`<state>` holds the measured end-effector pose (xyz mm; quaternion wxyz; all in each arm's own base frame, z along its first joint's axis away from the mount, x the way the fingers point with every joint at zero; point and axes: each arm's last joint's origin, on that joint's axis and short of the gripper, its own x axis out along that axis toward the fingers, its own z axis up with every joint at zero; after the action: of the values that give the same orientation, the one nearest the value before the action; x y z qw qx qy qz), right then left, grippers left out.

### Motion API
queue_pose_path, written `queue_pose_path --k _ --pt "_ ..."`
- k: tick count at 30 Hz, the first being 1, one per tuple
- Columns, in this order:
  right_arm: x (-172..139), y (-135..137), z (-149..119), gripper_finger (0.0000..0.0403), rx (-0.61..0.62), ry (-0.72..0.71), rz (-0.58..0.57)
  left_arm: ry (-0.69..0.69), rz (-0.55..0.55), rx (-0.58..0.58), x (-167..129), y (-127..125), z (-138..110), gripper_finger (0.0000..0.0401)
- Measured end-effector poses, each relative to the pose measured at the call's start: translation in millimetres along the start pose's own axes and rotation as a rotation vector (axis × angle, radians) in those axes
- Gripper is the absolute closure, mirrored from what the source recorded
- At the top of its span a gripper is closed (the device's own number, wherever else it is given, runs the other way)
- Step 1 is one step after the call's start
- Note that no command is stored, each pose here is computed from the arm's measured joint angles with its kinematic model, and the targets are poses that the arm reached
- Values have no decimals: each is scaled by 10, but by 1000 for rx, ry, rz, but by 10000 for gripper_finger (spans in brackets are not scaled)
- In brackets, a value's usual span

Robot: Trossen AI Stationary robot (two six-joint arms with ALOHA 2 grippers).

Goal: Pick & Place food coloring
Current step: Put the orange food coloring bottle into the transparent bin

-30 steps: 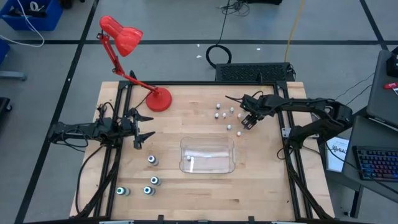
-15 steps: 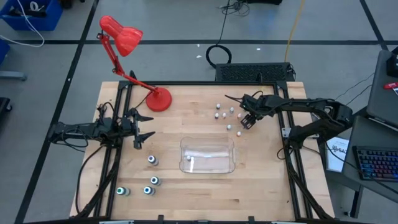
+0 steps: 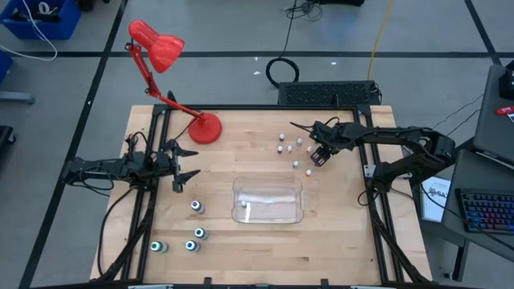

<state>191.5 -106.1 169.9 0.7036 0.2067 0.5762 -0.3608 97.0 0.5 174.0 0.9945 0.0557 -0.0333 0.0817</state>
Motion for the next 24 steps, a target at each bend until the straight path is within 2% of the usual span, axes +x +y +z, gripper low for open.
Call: queue_pose_path --k 24 --pt "45 10 8 245 -9 10 -10 0 0 0 0 0 1 95"
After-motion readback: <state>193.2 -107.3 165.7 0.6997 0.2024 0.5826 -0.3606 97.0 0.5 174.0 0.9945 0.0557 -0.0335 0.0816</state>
